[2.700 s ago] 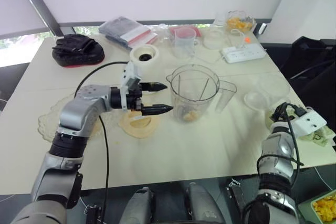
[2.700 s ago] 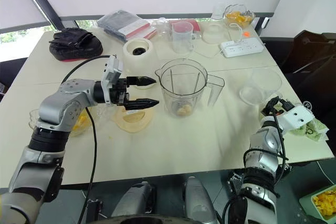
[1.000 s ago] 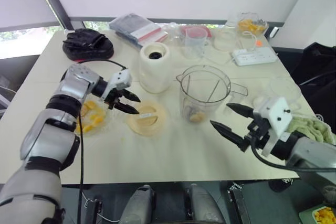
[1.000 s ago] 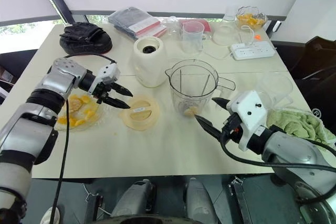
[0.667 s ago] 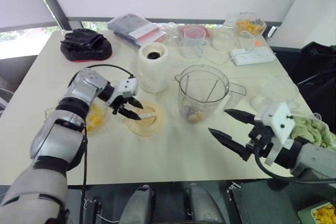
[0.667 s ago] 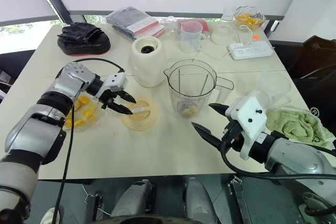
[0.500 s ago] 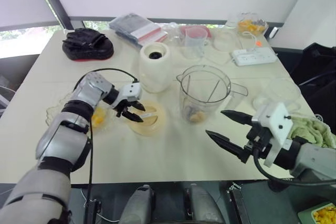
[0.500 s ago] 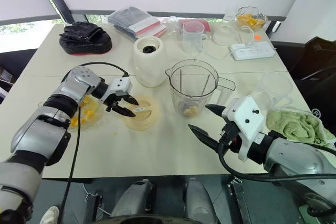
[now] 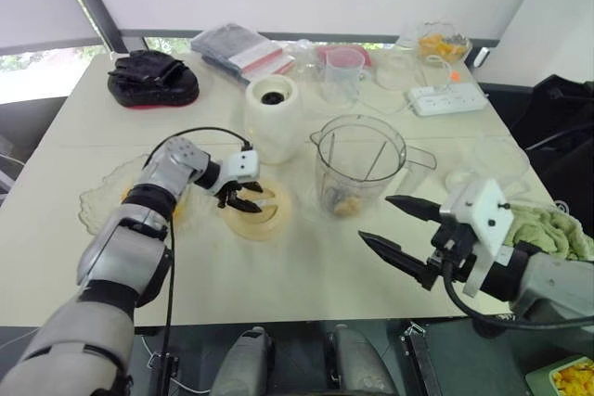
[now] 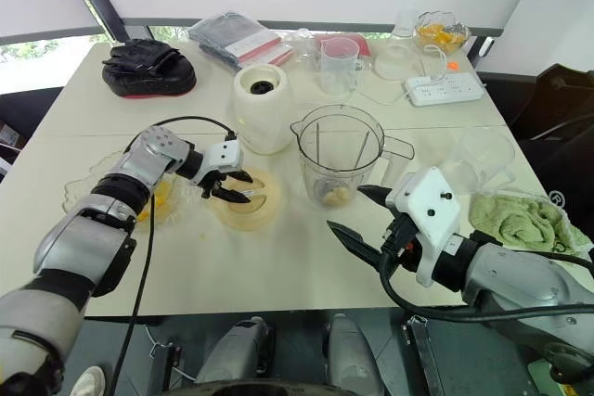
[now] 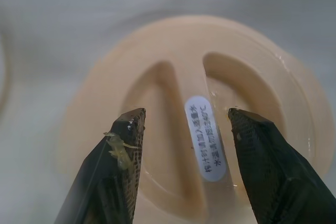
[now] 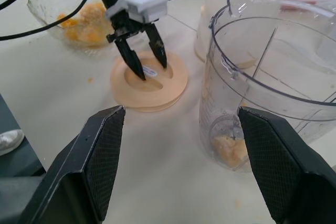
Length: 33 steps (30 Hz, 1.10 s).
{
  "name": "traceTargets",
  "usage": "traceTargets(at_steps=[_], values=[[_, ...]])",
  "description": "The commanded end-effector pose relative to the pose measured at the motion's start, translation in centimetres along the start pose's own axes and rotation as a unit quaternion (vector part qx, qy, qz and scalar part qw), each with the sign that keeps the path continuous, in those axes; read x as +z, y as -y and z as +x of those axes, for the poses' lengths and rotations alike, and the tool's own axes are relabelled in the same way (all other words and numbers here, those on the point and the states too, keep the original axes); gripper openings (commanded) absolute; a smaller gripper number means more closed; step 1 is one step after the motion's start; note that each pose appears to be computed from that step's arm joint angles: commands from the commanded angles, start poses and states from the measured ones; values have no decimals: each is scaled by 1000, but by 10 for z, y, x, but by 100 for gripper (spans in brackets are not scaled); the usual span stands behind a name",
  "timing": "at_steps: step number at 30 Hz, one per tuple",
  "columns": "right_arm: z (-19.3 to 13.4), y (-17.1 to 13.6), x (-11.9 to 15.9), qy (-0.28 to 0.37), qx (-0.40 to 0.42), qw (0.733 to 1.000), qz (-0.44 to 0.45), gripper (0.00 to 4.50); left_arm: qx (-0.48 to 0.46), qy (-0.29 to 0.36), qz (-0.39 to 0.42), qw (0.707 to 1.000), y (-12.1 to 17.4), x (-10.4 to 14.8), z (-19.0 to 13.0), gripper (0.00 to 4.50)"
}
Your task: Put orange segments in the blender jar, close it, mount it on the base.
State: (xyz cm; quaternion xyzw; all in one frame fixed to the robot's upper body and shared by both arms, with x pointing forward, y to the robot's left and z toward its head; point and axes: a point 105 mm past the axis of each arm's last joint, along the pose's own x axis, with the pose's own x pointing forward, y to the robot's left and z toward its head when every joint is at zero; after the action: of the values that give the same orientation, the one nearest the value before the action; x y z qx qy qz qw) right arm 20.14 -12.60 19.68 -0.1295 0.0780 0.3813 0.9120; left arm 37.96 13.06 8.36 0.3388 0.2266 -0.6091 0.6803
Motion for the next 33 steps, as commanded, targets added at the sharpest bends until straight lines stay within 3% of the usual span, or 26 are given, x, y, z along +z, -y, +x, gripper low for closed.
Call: traceTargets(at_steps=[1, 14, 17, 20, 21, 27, 33], values=[[-1, -5, 8, 17, 2, 1000, -14, 359, 9, -7, 14, 1000, -2, 1, 1, 261], [-2, -1, 9, 15, -13, 1000, -20, 359, 23, -34, 5, 999, 0, -9, 17, 261], [-3, 0, 9, 13, -16, 1000, -22, 359, 23, -38, 3, 999, 1, -12, 18, 181], [-3, 0, 8, 11, -17, 999, -25, 359, 22, -41, 5, 999, 2, -13, 18, 42], [-3, 1, 8, 10, -18, 999, -27, 359, 20, -42, 9, 999, 2, -13, 18, 23], [-3, 4, 8, 9, -21, 999, -32, 359, 15, -46, 24, 999, 4, -14, 16, 25], [-3, 8, 8, 7, -23, 999, -39, 359, 40, -7, 27, 999, -12, 6, -11, 25]])
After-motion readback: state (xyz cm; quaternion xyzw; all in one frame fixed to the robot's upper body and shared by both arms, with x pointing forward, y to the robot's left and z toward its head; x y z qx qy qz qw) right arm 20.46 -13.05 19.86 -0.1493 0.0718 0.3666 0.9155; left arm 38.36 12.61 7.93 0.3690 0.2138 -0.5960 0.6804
